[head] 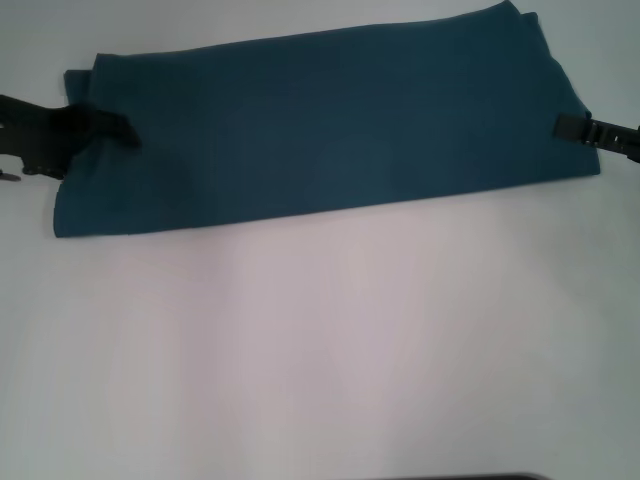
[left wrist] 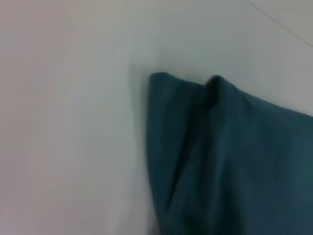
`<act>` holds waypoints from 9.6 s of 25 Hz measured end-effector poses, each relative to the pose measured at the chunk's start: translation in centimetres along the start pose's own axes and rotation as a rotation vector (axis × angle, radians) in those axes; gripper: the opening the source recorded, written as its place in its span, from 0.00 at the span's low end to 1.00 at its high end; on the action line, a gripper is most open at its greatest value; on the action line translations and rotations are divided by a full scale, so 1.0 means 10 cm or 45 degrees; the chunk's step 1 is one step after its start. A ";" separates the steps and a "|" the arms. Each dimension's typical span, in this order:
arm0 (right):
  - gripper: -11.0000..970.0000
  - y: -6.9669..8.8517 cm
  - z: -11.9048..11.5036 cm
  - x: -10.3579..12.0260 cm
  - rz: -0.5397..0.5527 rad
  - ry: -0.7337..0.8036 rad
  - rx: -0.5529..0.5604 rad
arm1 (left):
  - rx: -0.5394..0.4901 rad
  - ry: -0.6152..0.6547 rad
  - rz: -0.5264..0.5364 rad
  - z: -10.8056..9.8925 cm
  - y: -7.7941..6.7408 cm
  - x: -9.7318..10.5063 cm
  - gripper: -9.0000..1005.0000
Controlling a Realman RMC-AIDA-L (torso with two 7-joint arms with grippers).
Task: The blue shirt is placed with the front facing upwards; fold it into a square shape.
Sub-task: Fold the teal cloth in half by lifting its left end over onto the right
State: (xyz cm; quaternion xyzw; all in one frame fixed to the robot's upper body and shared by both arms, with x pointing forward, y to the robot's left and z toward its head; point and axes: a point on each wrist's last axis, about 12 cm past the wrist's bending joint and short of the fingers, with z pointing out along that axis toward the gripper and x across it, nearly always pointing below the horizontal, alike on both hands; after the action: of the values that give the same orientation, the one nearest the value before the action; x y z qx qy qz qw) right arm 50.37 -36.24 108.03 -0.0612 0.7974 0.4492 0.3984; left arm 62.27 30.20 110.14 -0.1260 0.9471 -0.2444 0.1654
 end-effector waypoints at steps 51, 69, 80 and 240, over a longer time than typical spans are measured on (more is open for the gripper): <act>0.90 0.00 -0.02 0.01 0.006 -0.007 0.003 | 0.017 0.088 0.100 -0.09 -0.20 -0.12 0.75; 0.89 0.00 -0.01 -0.01 0.008 -0.007 0.000 | 0.030 0.093 0.162 -0.07 -0.26 -0.12 0.07; 0.89 0.00 -0.02 0.00 0.016 -0.014 0.000 | -0.063 0.030 0.113 -0.32 0.10 -0.23 0.07; 0.84 -0.02 0.09 -0.02 0.052 0.106 0.025 | -0.126 0.221 0.920 -0.14 -2.63 -0.11 0.08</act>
State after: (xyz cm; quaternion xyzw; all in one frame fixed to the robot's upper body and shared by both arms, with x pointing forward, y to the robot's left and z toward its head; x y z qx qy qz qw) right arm 51.14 -35.70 107.76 -0.0597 0.8187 0.4465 0.3562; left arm 66.89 8.77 124.81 0.2297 0.9516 -0.1341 0.1537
